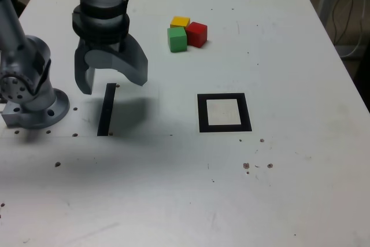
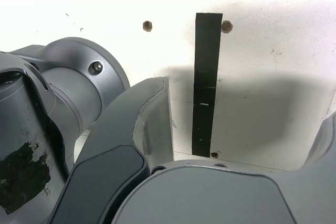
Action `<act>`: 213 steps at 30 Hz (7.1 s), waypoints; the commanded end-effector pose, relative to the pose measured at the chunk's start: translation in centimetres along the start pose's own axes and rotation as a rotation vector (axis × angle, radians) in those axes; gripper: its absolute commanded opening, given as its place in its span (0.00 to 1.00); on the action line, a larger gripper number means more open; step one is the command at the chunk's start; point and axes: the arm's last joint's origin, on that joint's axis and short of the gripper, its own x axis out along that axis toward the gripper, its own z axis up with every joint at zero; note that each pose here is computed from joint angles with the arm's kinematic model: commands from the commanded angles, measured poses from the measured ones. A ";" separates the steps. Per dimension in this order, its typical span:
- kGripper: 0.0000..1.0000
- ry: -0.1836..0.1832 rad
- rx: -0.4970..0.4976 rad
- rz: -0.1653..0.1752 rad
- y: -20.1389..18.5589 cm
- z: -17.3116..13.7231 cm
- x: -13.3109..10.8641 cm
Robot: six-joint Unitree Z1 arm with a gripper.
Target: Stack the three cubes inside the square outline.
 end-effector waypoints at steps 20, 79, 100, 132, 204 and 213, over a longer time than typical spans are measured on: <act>0.99 -0.003 0.003 -0.005 0.2 0.1 -2.0; 0.93 -0.113 -0.405 -0.066 14.9 18.1 -4.6; 1.00 -0.122 -0.795 -0.070 14.7 18.5 -4.5; 1.00 -0.103 -1.188 -0.033 17.2 19.9 -0.9; 0.27 -0.152 -1.246 -0.016 19.6 20.2 -0.3; 0.27 -0.137 -0.995 -0.042 15.6 20.1 -4.8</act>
